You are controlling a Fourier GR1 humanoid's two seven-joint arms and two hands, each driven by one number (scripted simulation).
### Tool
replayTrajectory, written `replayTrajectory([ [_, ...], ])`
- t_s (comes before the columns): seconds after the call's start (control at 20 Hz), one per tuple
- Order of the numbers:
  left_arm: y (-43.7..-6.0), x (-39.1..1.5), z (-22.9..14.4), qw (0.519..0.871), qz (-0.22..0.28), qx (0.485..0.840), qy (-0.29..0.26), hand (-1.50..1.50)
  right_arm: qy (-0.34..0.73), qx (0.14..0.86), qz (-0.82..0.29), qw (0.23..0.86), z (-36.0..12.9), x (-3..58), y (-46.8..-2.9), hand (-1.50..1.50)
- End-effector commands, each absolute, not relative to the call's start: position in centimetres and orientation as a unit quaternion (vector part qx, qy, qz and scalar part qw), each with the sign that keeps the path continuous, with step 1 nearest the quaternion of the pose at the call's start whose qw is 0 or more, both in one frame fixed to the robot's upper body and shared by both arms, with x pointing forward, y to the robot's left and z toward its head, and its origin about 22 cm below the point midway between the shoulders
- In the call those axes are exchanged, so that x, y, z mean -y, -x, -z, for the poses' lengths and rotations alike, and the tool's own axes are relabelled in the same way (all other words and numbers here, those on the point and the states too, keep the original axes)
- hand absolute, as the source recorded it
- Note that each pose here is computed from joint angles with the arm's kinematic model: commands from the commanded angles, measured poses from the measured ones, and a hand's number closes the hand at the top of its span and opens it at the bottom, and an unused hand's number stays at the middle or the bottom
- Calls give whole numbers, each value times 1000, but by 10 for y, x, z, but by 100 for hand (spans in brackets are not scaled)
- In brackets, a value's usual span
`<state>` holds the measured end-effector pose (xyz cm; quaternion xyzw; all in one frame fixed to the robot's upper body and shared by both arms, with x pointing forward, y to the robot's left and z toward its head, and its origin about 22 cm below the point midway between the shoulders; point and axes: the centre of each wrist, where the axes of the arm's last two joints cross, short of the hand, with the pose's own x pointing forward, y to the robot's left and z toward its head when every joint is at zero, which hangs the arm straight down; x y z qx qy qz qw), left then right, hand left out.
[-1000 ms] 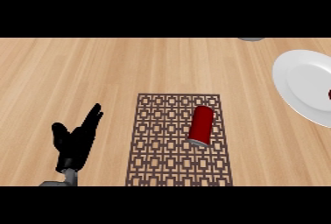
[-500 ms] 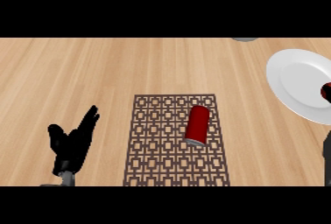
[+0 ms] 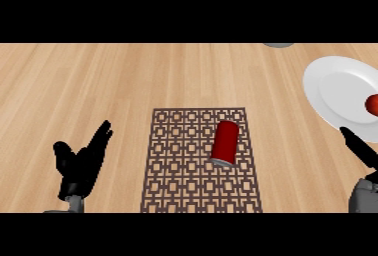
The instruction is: Pick the tomato from the placemat and place it in the plate
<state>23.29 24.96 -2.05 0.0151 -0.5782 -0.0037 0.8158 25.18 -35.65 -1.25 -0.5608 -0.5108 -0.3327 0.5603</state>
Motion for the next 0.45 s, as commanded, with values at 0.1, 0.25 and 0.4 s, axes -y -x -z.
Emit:
replayTrajectory([
  [0.1, -229, -253, 28, 826, -2, 564, -1, 0, 556, 499, 327, 579, 13, 310, -224, -150],
  [0.25, -230, -247, 36, 826, 2, 564, -2, 0, 564, 489, 313, 587, 9, 308, -228, -150],
  [0.4, -235, -235, 32, 829, 5, 560, -5, 0, 559, 485, 313, 595, 13, 303, -207, -150],
])
